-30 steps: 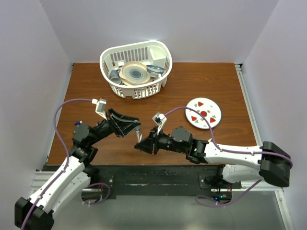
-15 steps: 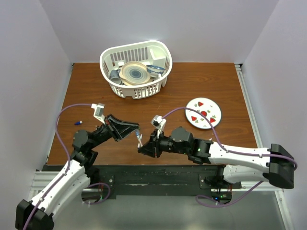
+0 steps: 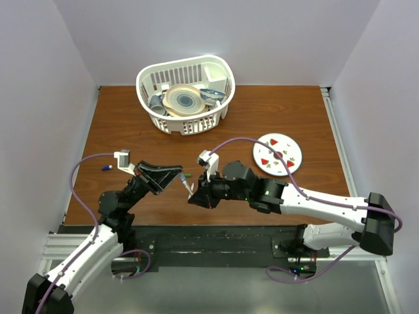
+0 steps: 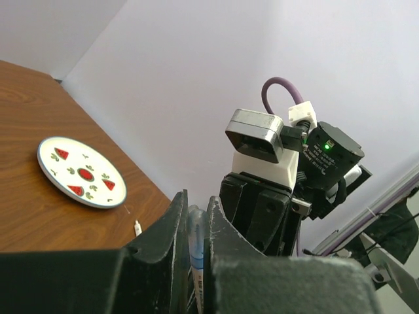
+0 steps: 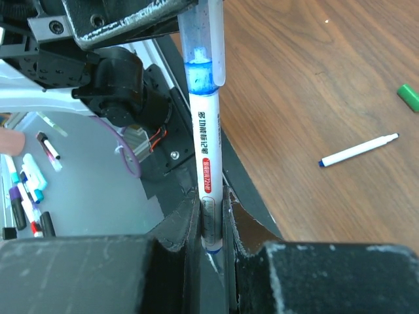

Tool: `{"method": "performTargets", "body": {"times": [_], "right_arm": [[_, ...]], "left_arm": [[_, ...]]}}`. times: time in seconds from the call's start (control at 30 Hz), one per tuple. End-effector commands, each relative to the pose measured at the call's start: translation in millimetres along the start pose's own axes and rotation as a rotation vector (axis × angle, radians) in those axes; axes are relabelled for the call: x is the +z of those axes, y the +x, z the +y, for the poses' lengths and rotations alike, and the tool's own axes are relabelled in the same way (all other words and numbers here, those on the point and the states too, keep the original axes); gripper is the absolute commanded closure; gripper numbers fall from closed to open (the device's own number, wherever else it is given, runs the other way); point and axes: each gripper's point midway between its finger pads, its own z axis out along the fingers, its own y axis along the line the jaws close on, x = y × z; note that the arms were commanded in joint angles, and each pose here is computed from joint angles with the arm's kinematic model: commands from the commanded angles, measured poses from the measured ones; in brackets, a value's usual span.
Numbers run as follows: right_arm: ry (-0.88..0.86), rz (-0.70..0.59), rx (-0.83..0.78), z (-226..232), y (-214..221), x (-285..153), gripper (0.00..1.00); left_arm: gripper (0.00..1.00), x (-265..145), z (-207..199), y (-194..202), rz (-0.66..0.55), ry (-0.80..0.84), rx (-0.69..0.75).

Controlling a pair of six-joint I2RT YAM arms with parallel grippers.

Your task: Insert the pens into the pen caps

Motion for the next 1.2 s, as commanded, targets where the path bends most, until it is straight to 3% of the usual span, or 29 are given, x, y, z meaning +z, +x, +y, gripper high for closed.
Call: {"method": "performTargets", "body": {"times": [0.0,0.43,0.8,1.17], "right_arm": [[-0.01,-0.544,-0.017,17,-179,-38,1.0],[-0.019,-0.592,-0.138,12,-237,-43,1.0],[-0.059,-0.756,-0.396,36,-265,-82,1.0],[-0.033,-0.788,-0.392,43,-291,-90,1.0]], "left_arm": [[1.0,-22,3,65,0.268,0.04,-0.068],[1.0,-27,0,113,0.387,0.083,-0.119],[1.0,-27,-23,121,0.458,0.141,-0.192],[1.0,-34,-17,141,0.534,0.104,-0.131]]}}
